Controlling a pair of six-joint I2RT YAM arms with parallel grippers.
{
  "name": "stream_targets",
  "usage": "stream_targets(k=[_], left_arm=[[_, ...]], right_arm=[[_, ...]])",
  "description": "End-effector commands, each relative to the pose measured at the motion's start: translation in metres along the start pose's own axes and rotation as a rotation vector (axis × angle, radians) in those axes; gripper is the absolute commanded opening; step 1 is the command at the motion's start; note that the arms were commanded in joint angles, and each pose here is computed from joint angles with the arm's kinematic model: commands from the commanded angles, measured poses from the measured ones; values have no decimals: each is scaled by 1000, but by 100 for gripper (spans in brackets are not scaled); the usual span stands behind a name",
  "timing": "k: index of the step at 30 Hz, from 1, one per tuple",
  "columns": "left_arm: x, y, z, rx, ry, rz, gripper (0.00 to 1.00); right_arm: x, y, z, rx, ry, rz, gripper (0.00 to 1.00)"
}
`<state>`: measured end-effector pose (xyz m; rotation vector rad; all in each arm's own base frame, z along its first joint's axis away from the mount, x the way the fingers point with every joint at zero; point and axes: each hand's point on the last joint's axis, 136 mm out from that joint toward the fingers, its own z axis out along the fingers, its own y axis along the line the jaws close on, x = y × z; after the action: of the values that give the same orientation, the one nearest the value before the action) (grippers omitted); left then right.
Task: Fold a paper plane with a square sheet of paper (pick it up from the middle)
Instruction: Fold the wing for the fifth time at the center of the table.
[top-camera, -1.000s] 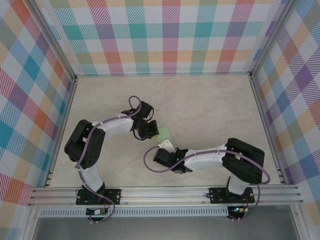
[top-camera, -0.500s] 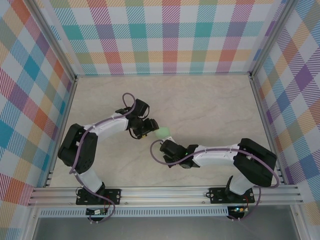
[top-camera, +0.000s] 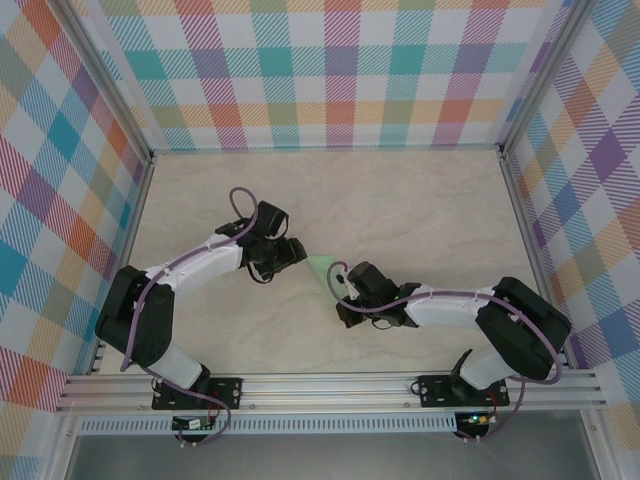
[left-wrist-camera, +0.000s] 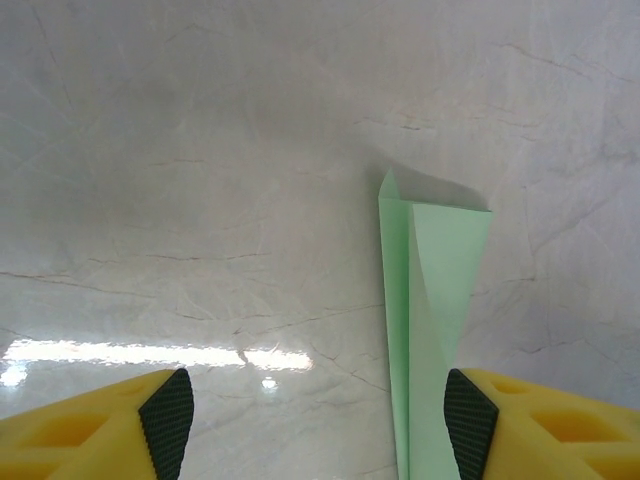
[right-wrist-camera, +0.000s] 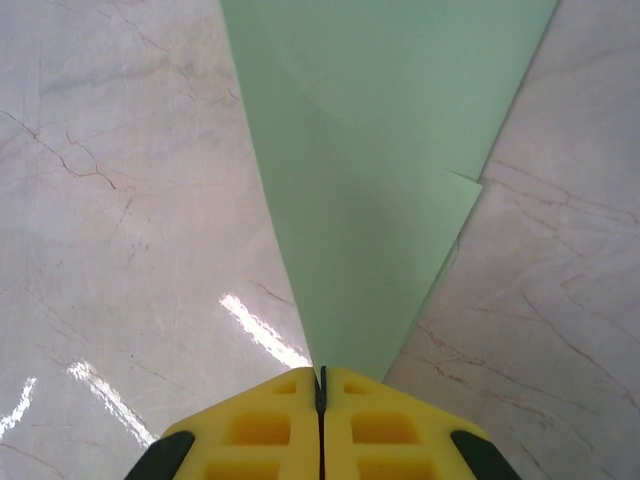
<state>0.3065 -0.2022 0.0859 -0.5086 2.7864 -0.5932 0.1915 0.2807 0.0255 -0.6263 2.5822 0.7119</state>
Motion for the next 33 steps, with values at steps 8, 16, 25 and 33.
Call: stream_targets(k=[8,16,25,33], left_arm=[[4,-6,4,65,22,-20,69],[12,-8,8,120,43,-37,57],[20,-9,13,144,70,-48,56],[27,-12,13,166,75,-32,53]], right_arm=[[-8,11,-2,-176,-18,111,7],[0,0,1,-212,0,204,7],[6,-5,6,-218,32,270,9],[5,-8,1,-271,44,359,10]])
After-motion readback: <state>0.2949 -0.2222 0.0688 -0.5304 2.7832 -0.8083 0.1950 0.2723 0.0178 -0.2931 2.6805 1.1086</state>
